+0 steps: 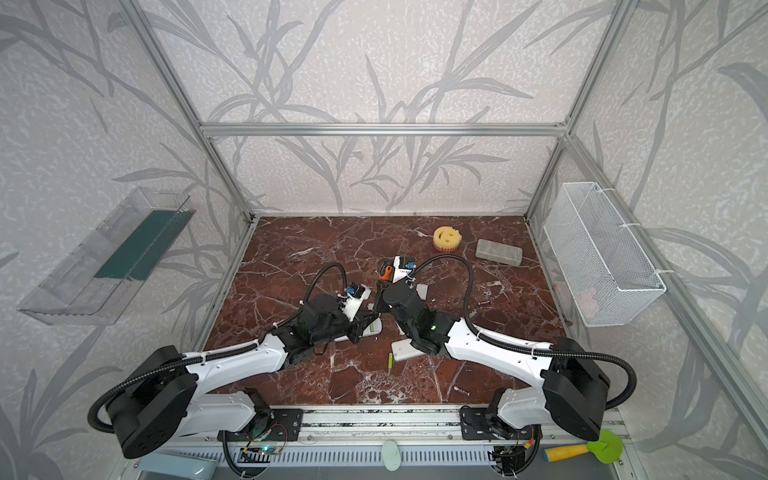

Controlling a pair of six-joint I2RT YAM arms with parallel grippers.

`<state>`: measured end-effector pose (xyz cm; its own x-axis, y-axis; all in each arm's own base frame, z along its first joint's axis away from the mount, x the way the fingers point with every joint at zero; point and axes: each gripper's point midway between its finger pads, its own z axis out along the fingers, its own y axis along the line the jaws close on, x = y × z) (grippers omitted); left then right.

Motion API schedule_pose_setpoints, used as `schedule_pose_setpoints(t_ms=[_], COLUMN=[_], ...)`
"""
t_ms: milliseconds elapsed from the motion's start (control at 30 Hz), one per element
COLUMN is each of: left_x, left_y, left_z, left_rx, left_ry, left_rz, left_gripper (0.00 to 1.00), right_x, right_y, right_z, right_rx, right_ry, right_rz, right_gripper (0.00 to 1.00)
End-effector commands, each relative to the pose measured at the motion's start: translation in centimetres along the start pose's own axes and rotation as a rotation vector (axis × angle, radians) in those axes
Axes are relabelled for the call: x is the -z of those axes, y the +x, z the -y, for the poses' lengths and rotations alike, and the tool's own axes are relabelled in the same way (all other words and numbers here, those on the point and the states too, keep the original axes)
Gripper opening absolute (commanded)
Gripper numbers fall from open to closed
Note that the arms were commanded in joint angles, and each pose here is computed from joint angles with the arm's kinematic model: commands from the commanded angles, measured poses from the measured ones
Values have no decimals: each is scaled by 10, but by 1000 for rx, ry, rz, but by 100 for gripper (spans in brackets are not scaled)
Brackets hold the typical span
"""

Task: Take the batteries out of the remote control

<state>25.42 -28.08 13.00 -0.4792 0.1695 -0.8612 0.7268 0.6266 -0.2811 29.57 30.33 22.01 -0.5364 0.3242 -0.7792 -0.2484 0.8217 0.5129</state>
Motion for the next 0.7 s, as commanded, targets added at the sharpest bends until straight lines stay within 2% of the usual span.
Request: schedule_pose_setpoints(t_ms=[0,33,67,167,333,467,600,633,667], left_x=[10,14,18,28,40,41,46,46,46], left_y=[-29,-30,-32,-40,-54,-57,-58,-57,-55], left_z=[10,12,16,26,52,62,70,71,72], left_rx=[-52,-49,-45,-39,-32,-17,-26,-27,-23], left_ry=[74,105,136,213,378,442,484,491,494], left_rz=[61,63,66,81,145,120,101,92,80], left_gripper=[0,0,0,0,0,0,0,0,0], right_x=[12,16,21,38,59,67,60,59,58], right_y=[-10,-12,-17,-32,-46,-46,-41,-42,-44], right_z=[-15,-13,-11,-14,-34,-58,-62,-64,-65], right_rx=[33,17,12,13,93,138,130,120,107], right_ry=[-135,-173,-222,-349,-529,-659,-686,-701,-713], right_rz=[-72,-83,-83,-58,-66,-113,-160,-162,-162], right_gripper=[51,57,59,61,62,62,62,60,53])
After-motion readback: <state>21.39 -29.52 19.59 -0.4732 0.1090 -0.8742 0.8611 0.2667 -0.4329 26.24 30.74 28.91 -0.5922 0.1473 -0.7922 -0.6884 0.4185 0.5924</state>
